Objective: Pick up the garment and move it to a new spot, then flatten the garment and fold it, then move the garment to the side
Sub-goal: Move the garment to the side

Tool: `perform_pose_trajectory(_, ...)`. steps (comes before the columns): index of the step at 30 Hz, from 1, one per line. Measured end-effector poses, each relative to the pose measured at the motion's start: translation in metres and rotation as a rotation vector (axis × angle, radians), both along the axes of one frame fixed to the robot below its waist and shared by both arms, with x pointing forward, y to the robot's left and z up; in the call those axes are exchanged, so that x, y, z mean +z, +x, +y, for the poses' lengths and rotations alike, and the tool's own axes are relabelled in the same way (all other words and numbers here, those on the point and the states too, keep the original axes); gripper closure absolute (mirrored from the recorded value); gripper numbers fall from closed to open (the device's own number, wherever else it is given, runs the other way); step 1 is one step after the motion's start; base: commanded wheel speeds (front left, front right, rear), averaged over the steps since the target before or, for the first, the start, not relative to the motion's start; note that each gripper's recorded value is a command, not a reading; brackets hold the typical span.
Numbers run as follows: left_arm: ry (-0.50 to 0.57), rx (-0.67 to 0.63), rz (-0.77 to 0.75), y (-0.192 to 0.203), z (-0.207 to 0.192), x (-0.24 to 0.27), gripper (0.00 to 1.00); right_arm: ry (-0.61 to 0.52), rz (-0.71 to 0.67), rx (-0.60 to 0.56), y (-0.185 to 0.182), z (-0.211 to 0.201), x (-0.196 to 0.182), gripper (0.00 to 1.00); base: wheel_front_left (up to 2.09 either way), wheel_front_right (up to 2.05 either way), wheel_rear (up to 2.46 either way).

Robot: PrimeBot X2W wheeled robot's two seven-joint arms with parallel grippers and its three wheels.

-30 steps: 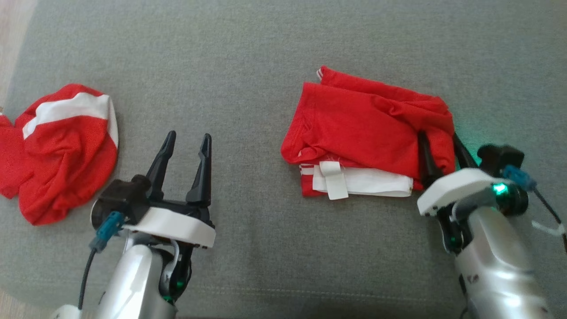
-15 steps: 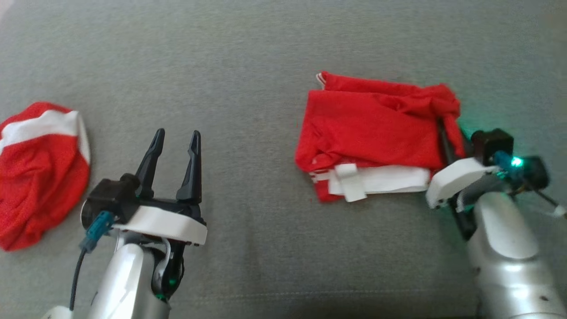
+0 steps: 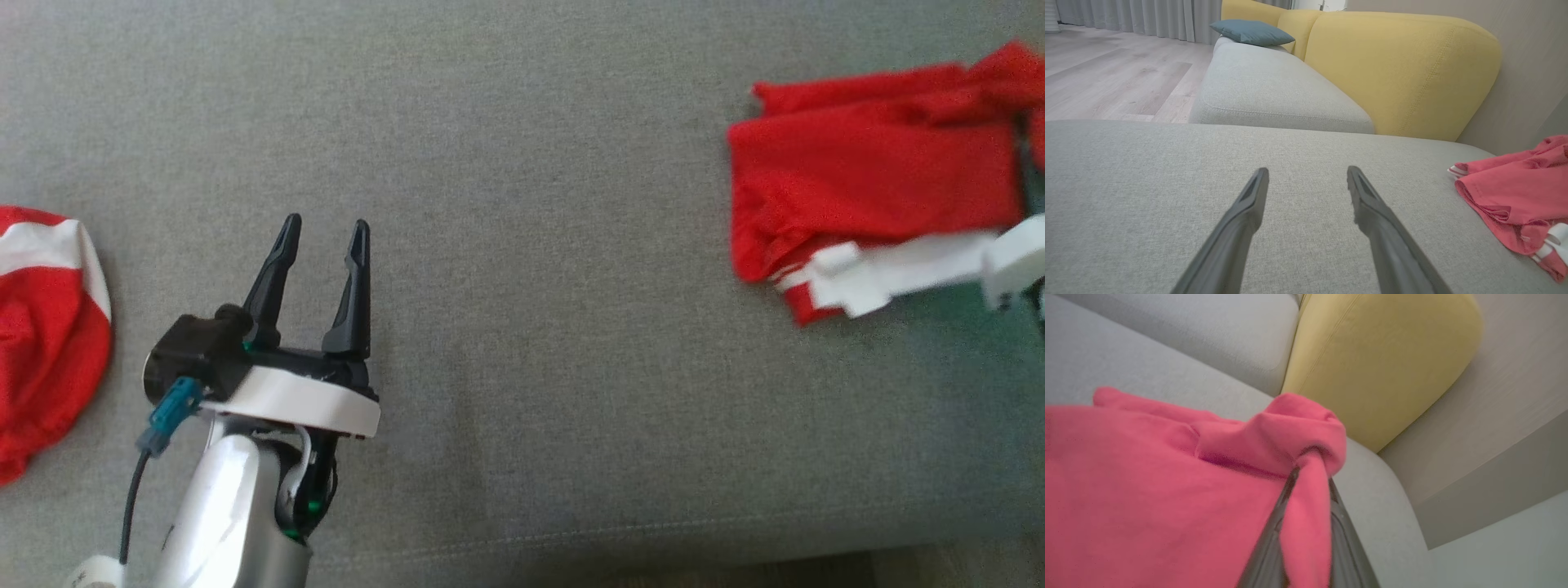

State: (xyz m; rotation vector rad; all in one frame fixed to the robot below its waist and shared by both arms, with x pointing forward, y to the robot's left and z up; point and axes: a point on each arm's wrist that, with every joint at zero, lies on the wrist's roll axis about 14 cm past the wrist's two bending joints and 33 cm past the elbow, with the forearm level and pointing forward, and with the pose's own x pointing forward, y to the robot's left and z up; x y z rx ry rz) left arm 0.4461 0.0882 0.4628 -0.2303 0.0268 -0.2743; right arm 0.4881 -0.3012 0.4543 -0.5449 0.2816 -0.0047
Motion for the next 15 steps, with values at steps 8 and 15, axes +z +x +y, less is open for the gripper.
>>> perform_pose_trajectory(8,0.000,0.001,0.017,0.000,0.002,-0.007,0.00,-0.005,-0.124,-0.039,0.015,-0.012,0.037,1.00,0.00,0.00,0.00)
perform_pose_trajectory(15,0.004,0.015,0.023,0.000,0.008,-0.009,0.00,0.006,-0.163,-0.038,0.020,-0.007,0.046,1.00,0.00,0.00,0.00)
